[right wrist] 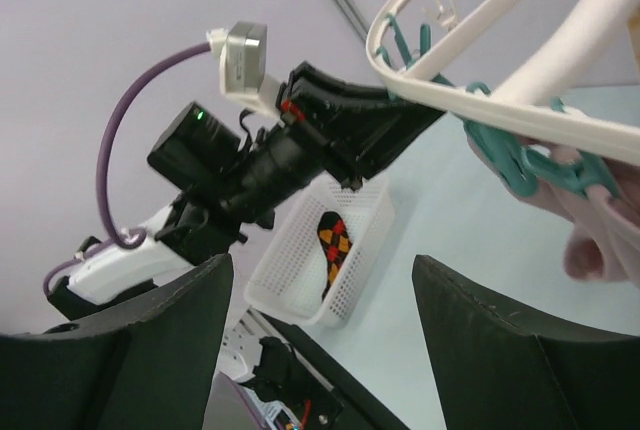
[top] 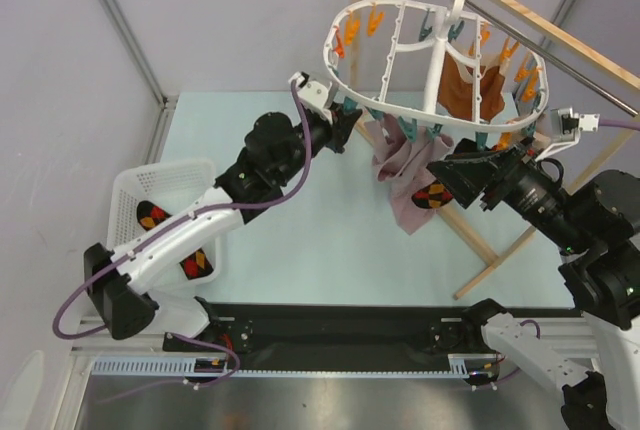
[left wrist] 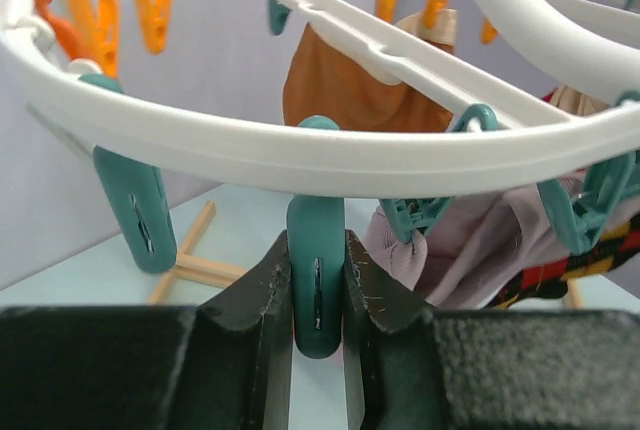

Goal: Clip the socks to the hanger

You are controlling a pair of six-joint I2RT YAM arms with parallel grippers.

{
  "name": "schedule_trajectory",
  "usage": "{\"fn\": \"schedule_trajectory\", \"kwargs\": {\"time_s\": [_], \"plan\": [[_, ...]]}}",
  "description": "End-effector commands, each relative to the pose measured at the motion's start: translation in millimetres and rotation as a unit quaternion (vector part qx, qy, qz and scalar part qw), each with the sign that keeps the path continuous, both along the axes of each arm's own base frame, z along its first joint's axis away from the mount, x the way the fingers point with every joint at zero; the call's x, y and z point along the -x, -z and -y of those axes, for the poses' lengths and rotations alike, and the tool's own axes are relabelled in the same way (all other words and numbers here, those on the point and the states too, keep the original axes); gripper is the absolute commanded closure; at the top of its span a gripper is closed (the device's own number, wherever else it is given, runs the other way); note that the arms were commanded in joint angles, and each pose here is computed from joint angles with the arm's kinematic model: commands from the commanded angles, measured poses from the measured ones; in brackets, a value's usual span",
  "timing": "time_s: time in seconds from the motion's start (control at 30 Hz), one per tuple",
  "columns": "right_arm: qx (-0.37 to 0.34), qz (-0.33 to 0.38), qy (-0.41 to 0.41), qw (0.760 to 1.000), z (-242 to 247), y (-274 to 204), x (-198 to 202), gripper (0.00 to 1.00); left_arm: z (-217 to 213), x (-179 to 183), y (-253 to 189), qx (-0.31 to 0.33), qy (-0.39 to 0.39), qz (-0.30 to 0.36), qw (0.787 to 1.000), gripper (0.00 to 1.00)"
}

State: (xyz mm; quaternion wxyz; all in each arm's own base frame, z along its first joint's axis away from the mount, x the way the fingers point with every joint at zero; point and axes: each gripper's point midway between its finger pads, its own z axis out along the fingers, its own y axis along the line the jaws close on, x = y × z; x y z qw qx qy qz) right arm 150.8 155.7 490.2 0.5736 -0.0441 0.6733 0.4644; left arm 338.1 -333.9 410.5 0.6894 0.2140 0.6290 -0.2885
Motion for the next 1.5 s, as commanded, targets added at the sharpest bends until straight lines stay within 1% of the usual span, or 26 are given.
{"fn": "schedule_trajectory", "kwargs": {"time_s": [0.0,0.07,0.13,0.17,0.27,0.37,0.4,0.47,0.53,0.57,0.67,0.7,0.73,0.77,0.87,0.97,1.0,1.03,1.1,1.13,1.2,1.23,1.3,1.37,1.43,1.47], "plan": [[-0.034,-0.004,-0.036,0.999,-17,-12,-8,0.22,-14,30,-13,0.003,-0.025,0.012,1.000,1.00],[-0.047,-0.016,-0.057,0.997,-27,-11,-11,0.22,-12,51,-16,0.008,-0.012,0.014,1.000,1.00],[-0.054,-0.014,-0.075,0.996,-34,-14,-13,0.22,-18,64,-23,0.016,-0.018,0.020,1.000,1.00],[-0.060,-0.024,-0.083,0.994,-37,-12,-14,0.23,-13,75,-19,0.013,-0.009,0.018,1.000,1.00],[-0.066,-0.034,-0.111,0.991,-49,-11,-16,0.23,-10,88,-16,0.014,0.000,0.013,1.000,1.00],[-0.068,-0.050,-0.129,0.988,-61,-6,-19,0.24,-5,96,-13,0.013,0.006,0.012,1.000,1.00],[-0.064,-0.044,-0.133,0.988,-65,-6,-17,0.24,-3,97,-13,0.012,0.007,0.012,1.000,1.00],[-0.053,-0.039,-0.119,0.991,-65,-3,-21,0.23,-1,96,-12,0.008,0.007,0.008,1.000,1.00],[-0.036,-0.035,-0.095,0.994,-60,2,-28,0.23,1,96,-18,0.010,0.007,0.008,1.000,0.98],[-0.030,-0.037,-0.088,0.995,-60,5,-31,0.23,2,94,-15,0.002,0.005,0.004,1.000,0.94],[-0.014,-0.038,-0.062,0.997,-55,12,-41,0.23,3,95,-19,0.005,0.008,0.006,1.000,0.87],[-0.010,-0.037,-0.046,0.998,-51,14,-46,0.23,3,95,-19,0.005,0.010,0.007,1.000,0.79],[-0.002,-0.033,-0.035,0.999,-48,16,-50,0.23,3,95,-18,0.004,0.008,0.006,1.000,0.74],[0.002,-0.033,-0.025,0.999,-46,18,-54,0.23,2,96,-18,0.004,0.009,0.006,1.000,0.63],[0.016,-0.034,-0.004,0.999,-39,25,-64,0.23,-1,97,-17,-0.002,0.009,0.000,1.000,0.50],[0.031,-0.031,0.017,0.999,-30,31,-72,0.23,-16,97,-21,0.014,0.010,-0.013,1.000,0.43],[0.037,-0.034,0.026,0.998,-26,34,-75,0.23,-19,99,-21,0.028,0.018,-0.022,0.999,0.42],[0.042,-0.033,0.033,0.998,-23,36,-77,0.22,-35,97,-21,0.040,0.009,-0.024,0.999,0.41],[0.057,-0.032,0.051,0.997,-14,41,-81,0.23,-50,100,-20,0.069,0.011,-0.035,0.997,0.39],[0.061,-0.032,0.058,0.996,-11,42,-82,0.22,-68,100,-15,0.079,0.003,-0.038,0.996,0.39],[0.076,-0.030,0.069,0.994,-3,48,-83,0.22,-82,100,-7,0.093,-0.010,-0.047,0.994,0.35],[0.083,-0.031,0.071,0.994,-1,51,-82,0.22,-90,99,6,0.088,-0.020,-0.051,0.995,0.33],[0.106,-0.034,0.070,0.991,2,60,-82,0.21,-104,105,9,0.095,-0.027,-0.050,0.994,0.29],[0.118,-0.040,0.065,0.990,3,66,-79,0.20,-115,98,29,0.088,-0.059,-0.076,0.991,0.29],[0.128,-0.041,0.065,0.989,7,72,-73,0.20,-124,88,54,0.089,-0.094,-0.127,0.983,0.29],[0.132,-0.045,0.071,0.988,10,75,-73,0.19,-124,85,64,0.087,-0.098,-0.149,0.980,0.29]]}}
